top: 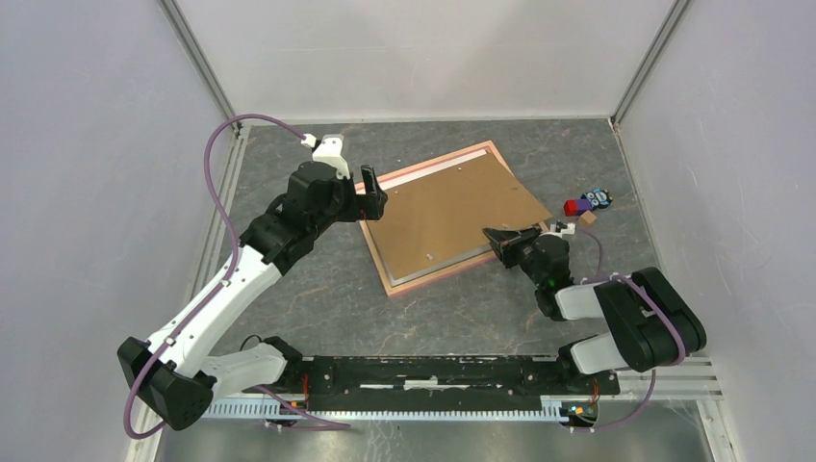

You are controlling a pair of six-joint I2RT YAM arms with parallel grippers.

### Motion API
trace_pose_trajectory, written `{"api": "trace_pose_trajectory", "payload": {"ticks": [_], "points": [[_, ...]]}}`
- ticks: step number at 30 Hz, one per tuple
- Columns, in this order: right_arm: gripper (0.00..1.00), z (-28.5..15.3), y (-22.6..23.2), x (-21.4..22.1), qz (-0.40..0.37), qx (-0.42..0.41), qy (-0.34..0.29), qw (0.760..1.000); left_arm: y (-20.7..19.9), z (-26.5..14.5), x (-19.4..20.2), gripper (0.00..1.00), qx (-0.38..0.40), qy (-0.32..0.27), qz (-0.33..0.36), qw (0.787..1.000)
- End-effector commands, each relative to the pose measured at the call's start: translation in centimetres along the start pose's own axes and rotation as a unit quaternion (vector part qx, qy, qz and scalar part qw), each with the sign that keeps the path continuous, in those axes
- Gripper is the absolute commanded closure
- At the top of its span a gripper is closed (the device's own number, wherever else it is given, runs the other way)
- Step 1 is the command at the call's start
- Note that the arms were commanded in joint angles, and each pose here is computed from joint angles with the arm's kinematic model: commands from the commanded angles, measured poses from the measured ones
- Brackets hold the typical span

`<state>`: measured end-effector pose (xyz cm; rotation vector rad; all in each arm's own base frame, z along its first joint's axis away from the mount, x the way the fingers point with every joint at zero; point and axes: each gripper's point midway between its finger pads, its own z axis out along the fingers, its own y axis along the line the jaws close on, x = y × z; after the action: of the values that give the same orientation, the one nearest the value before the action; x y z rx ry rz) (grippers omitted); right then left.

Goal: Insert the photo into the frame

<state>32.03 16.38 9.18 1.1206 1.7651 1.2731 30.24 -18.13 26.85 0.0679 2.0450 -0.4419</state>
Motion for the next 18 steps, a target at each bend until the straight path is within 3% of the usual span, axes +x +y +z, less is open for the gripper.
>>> {"api": "trace_pose_trajectory", "payload": {"ticks": [1,18], "points": [[1.0,1.0,3.0,-0.1,-0.001,-0.048,-0.01,0.999,-0.1,-0.2,-1.2,0.0,0.008,-0.023,0.015,1.0],[0.96,2.7,3.1,-0.5,-0.007,-0.056,-0.052,0.997,-0.5,-0.4,-1.2,0.0,0.019,-0.022,0.01,1.0]]}}
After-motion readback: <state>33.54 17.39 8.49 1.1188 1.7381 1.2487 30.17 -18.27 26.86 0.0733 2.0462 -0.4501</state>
